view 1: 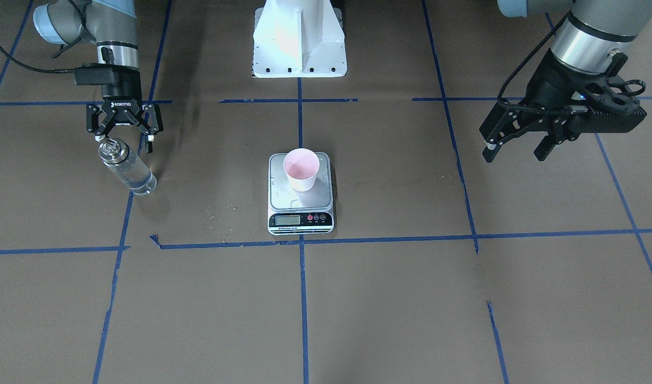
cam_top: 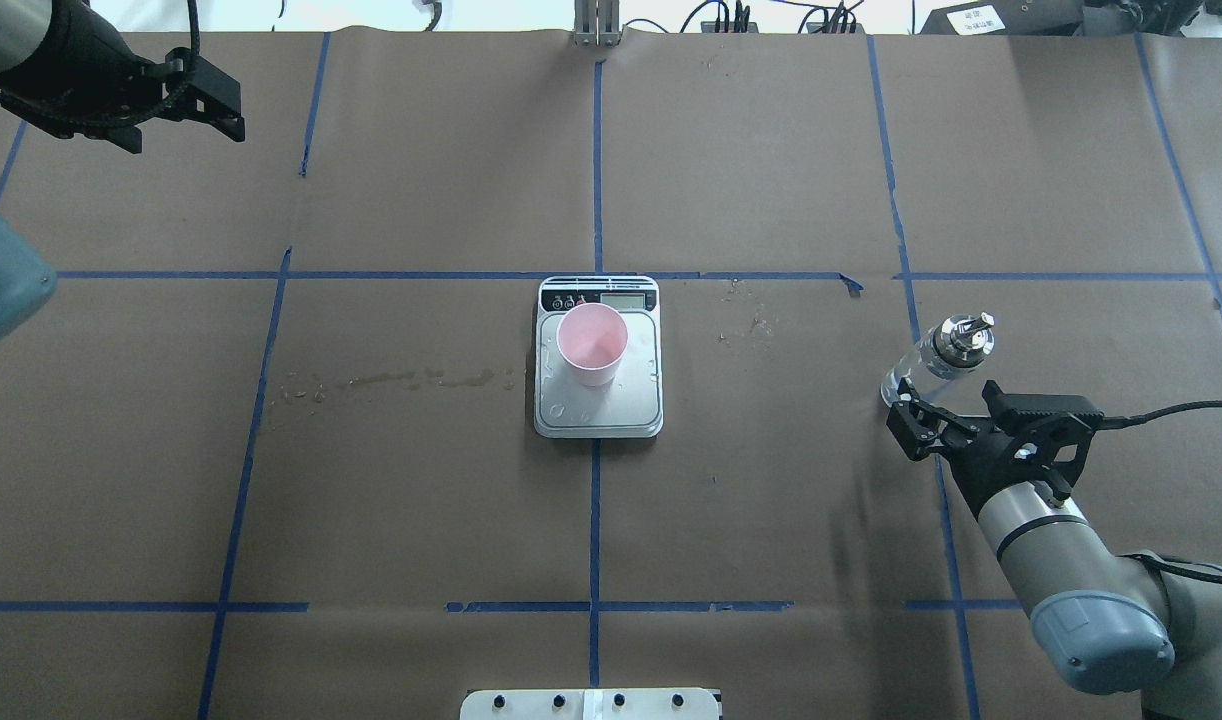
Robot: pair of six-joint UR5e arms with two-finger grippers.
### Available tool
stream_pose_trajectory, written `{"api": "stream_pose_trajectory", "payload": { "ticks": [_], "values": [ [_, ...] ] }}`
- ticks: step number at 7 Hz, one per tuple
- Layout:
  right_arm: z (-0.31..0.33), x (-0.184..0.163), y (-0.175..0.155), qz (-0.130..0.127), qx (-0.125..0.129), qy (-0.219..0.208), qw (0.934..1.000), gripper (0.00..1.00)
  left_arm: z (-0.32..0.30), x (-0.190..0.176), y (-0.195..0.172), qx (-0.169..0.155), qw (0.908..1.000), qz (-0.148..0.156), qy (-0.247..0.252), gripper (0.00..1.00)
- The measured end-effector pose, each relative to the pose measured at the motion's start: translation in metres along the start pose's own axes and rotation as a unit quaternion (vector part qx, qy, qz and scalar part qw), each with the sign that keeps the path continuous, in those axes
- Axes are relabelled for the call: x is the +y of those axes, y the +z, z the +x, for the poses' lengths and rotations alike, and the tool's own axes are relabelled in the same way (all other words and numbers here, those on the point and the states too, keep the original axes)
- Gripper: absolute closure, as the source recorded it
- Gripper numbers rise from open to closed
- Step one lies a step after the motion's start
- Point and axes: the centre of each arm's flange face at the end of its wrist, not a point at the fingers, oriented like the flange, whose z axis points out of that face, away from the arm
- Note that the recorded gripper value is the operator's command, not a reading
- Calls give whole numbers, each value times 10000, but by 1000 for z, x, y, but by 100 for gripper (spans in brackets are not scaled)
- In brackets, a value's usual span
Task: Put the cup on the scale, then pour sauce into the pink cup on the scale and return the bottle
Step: 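Grasp the glass sauce bottle with the right gripper and lift it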
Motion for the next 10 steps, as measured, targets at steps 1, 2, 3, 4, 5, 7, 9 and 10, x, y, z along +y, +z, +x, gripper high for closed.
{"api": "stream_pose_trajectory", "payload": {
  "ticks": [1, 2, 3, 4, 5, 7, 9, 10],
  "values": [
    [2, 8, 7, 67, 64, -85, 9999, 0, 0, 0, 1, -1, 10000, -3, 1, 0],
    [0, 14, 14, 91, 97, -149, 9998, 0, 0, 0, 1, -7, 10000, -9, -1, 0],
    [-8, 18, 19, 123, 96, -186, 9997, 0, -1, 0, 2, -15, 10000, -16, -7, 0],
    [-11, 19, 23, 162, 111, -249, 9995, 0, -1, 0, 3, -22, 10000, -23, -12, 0],
    [-11, 17, 26, 202, 143, -331, 9991, 0, -1, 0, 4, -23, 10000, -29, -13, 0],
    [-4, 17, 39, 269, 272, -420, 9984, 0, 0, 0, 4, -22, 10000, -26, -13, 0],
    [-3, 14, 48, 316, 346, -413, 9980, 83, 0, -1, 4, -32, 10000, -19, -17, 0],
    [-9, 11, 50, 331, 328, -366, 9982, 100, 0, -1, 4, -30, 10000, -21, -17, 0]
  ]
}}
